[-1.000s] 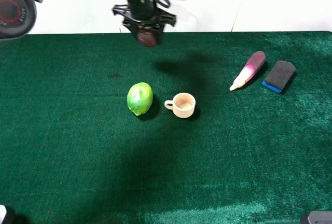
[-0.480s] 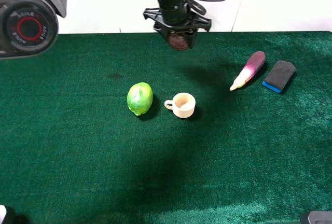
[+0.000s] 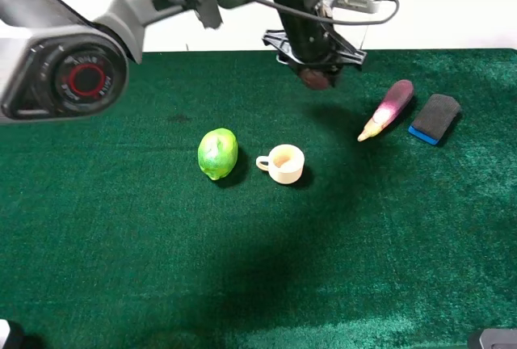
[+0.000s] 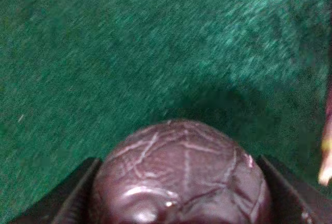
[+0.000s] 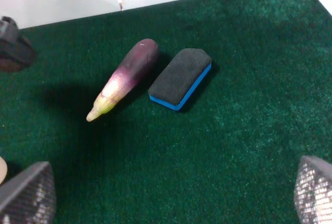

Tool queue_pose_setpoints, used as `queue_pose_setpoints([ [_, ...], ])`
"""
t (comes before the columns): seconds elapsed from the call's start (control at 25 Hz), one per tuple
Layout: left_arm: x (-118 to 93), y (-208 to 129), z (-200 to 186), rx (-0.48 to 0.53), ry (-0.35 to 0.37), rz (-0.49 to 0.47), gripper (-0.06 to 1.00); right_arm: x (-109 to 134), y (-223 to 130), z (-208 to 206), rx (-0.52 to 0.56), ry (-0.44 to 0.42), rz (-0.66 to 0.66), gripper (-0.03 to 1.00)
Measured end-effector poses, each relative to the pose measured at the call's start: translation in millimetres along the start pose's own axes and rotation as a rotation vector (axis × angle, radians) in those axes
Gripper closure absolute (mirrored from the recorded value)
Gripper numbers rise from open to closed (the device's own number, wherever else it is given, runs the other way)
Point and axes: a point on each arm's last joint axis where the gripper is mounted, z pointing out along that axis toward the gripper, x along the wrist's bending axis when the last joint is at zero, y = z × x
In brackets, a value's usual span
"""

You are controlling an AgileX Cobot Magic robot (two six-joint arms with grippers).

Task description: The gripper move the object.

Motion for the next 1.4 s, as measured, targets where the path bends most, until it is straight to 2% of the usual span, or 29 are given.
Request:
queue_pose_setpoints([
  [0.2,-9.3,0.6,12.9,-0.069,-0.006,0.042,0.33,0.0,0.0,0.0,0.0,0.0,0.0,0.28],
  [0.72,-15.4,-4.5,44.6,-0.148,-0.025,0.107,0.33,0.0,0.0,0.0,0.0,0.0,0.0,0.28],
  [1.0,-24.9,-6.3,52.7,-0.19,-0.044,0.122,0.33,0.0,0.0,0.0,0.0,0.0,0.0,0.28],
  [1.4,-26.3,-4.9,54.3,-0.218,-0.048,0.135,0.33,0.0,0.0,0.0,0.0,0.0,0.0,0.28],
])
